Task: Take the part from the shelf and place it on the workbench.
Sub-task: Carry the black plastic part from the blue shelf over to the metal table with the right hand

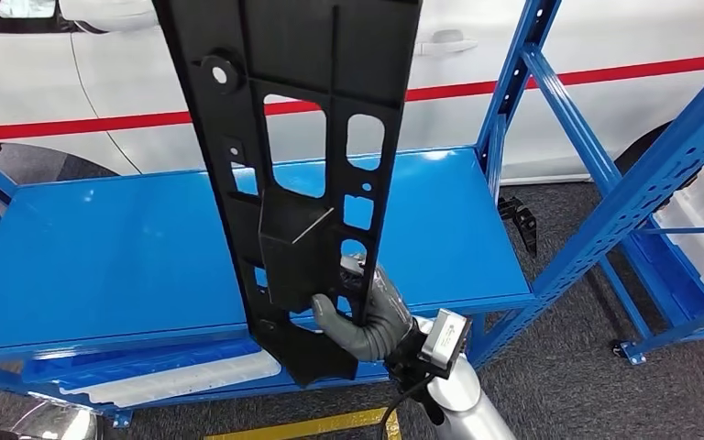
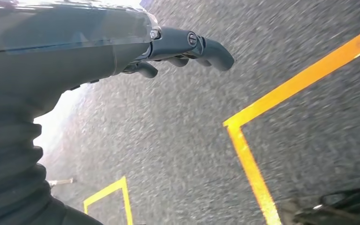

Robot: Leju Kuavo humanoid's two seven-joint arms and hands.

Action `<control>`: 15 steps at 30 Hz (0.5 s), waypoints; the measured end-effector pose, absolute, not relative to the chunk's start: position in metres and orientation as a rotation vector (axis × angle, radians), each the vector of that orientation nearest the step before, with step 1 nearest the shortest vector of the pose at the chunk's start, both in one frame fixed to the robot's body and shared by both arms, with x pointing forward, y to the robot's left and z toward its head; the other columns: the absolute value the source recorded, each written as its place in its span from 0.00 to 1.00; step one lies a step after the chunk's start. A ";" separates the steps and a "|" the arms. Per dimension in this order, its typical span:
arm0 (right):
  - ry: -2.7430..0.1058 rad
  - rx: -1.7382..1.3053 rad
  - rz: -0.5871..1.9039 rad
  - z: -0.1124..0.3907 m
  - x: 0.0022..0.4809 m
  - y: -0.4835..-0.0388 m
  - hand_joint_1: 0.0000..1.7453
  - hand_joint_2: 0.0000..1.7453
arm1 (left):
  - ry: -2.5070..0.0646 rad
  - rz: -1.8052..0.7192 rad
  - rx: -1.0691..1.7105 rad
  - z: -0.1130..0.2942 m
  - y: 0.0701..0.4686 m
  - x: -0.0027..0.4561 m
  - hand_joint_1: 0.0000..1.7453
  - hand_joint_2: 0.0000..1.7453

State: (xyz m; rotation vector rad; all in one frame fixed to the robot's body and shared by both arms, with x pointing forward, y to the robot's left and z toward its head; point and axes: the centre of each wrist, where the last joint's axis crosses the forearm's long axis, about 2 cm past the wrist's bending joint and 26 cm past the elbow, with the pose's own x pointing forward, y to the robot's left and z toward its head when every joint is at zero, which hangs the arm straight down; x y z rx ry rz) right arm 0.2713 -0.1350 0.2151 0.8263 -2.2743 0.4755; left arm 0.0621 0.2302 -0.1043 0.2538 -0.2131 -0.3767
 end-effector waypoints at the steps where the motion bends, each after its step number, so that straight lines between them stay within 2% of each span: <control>1: -2.269 0.844 0.486 0.216 0.271 -0.132 1.00 1.00 | -0.209 -0.369 0.256 -0.104 0.230 0.062 0.00 1.00; 15: -2.220 1.046 0.562 0.227 0.274 -0.101 1.00 1.00 | -0.229 -0.249 0.299 -0.104 0.231 0.063 0.00 1.00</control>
